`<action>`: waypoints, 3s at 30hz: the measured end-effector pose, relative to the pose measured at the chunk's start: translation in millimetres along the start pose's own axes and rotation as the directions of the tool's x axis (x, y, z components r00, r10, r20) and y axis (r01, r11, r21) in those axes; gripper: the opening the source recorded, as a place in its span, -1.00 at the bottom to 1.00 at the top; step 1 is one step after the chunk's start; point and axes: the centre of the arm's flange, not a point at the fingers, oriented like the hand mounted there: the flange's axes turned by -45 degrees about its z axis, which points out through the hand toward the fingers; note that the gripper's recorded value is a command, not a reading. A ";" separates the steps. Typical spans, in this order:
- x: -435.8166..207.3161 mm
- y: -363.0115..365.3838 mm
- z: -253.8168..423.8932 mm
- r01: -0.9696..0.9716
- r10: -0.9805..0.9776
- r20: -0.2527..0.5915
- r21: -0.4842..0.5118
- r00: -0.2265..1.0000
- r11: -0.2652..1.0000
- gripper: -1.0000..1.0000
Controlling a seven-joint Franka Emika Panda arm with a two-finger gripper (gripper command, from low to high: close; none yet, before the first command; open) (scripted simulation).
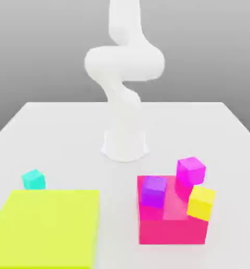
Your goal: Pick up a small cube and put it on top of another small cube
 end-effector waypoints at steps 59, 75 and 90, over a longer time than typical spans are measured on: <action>-409.1 268.7 244.2 -0.495 0.674 0.470 -0.458 0.571 0.739 -1.00; -274.4 110.3 276.6 -0.670 0.836 0.372 -0.503 0.403 0.547 -1.00; -231.0 -64.0 246.5 -0.721 0.954 0.189 -0.624 0.232 0.300 -1.00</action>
